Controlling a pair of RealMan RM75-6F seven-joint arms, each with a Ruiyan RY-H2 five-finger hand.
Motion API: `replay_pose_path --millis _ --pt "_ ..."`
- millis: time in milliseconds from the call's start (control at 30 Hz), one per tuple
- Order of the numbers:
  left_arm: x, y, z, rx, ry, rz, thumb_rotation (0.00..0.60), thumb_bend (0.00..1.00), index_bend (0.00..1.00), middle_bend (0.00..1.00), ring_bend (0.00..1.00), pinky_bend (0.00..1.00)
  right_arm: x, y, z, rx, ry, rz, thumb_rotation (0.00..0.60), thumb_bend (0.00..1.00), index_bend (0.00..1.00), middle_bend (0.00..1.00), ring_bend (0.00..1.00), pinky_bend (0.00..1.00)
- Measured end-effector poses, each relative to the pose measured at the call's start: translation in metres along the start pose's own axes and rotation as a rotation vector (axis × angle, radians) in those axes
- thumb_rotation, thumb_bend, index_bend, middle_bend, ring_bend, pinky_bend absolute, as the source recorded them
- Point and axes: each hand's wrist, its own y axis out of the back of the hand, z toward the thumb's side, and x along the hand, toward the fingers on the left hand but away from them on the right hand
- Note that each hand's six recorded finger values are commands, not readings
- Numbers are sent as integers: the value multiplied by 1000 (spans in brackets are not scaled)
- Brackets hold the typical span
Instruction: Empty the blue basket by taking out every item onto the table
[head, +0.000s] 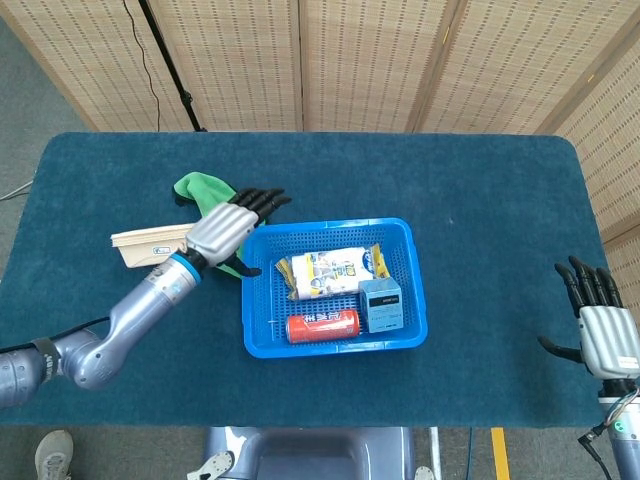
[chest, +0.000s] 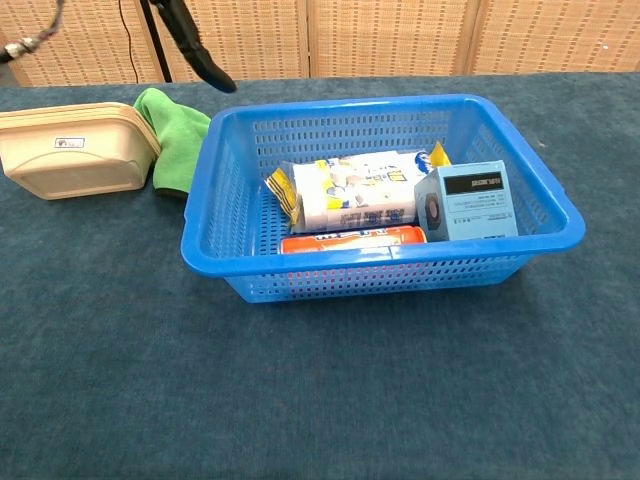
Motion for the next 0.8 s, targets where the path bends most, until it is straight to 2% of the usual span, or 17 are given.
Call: replay_pose_path --millis 300,400,800 --pt "37 -68 41 -45 -2 -130 600 0 0 0 0 0 -3 2 -7 -10 -17 1 600 0 0 0 0 0" --pt "46 -83 48 -36 6 -148 600 0 0 0 0 0 -3 3 -9 -12 -20 1 600 0 0 0 0 0" --pt "66 -106 50 -52 54 -155 600 0 0 0 0 0 -5 3 -11 -16 -26 5 600 0 0 0 0 0"
